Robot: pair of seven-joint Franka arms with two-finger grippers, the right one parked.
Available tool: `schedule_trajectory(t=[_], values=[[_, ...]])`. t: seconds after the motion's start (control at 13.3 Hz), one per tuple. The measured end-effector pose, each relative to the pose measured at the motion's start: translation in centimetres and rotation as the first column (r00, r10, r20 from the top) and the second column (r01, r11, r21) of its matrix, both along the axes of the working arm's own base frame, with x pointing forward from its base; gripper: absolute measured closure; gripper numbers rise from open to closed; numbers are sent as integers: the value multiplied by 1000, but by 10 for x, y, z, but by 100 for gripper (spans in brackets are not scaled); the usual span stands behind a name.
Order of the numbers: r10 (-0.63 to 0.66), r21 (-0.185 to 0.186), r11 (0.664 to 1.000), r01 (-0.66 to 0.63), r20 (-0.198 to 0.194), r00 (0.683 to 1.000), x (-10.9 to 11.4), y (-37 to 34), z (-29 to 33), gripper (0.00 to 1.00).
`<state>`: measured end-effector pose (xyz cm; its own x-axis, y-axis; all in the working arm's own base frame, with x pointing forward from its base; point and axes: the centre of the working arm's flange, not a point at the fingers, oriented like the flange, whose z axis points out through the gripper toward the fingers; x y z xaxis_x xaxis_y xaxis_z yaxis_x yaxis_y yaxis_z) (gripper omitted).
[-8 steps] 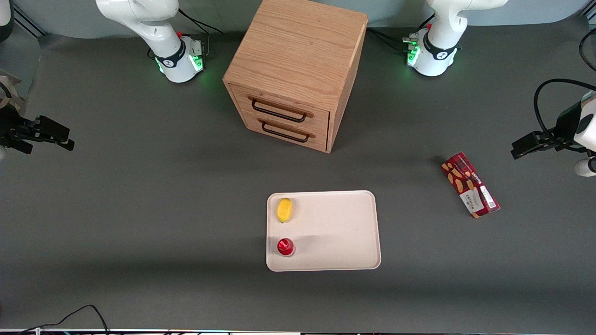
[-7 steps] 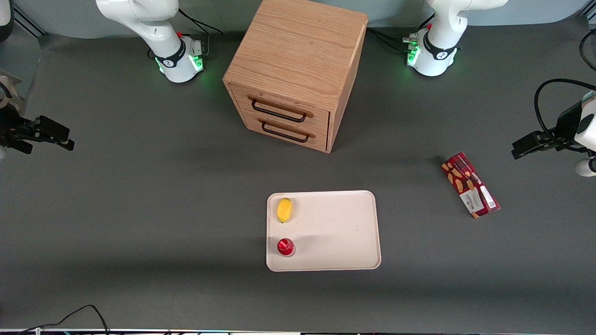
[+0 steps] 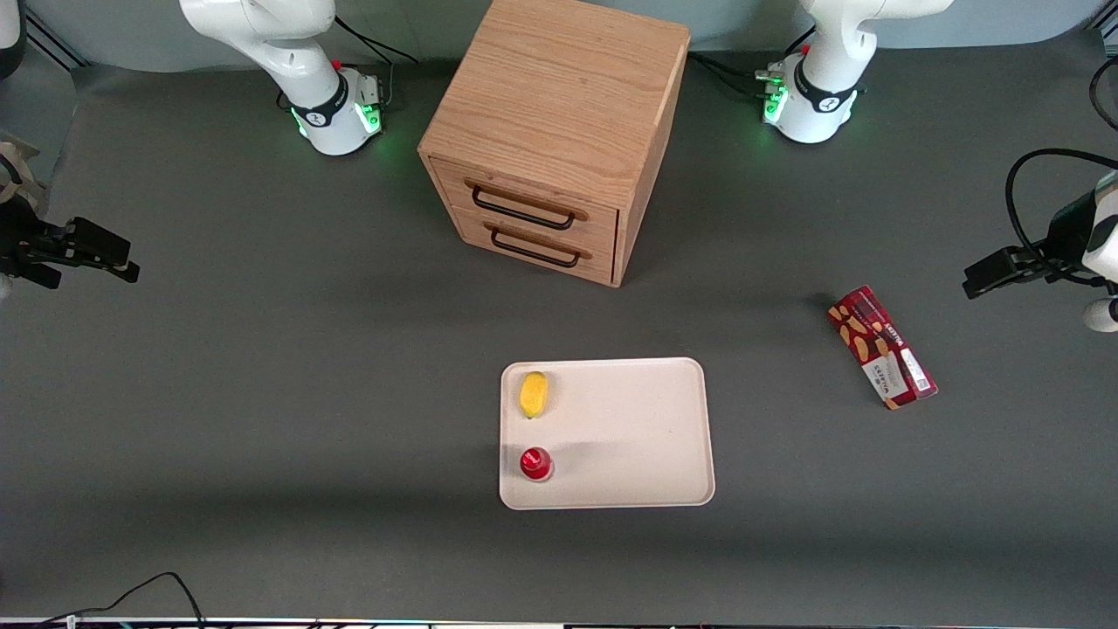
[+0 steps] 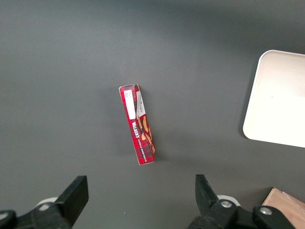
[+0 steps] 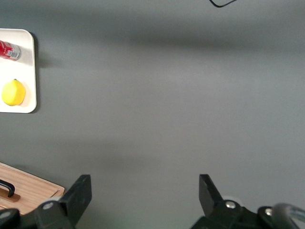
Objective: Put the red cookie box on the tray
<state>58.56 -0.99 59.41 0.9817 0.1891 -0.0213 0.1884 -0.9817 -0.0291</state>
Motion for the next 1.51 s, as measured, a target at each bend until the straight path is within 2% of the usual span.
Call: schedule_trajectory(t=[0.3, 0.53, 0.68, 0.98, 1.13, 1.2, 1.35, 1.51], values=[[6, 3, 1000, -6, -42, 999, 10, 3, -25, 0], [6, 4, 1000, -6, -29, 1000, 27, 4, -83, 0], [25, -12, 1000, -26, -22, 999, 27, 12, -138, 0], [83, -25, 996, -83, 10, 996, 5, 41, -227, 0], [97, -25, 995, -96, 46, 994, -10, 48, -263, 0], [103, -26, 995, -101, 63, 993, -19, 50, -280, 0], [117, -31, 993, -115, 72, 990, -33, 53, -305, 0], [129, -37, 991, -127, 87, 988, -36, 54, -321, 0]])
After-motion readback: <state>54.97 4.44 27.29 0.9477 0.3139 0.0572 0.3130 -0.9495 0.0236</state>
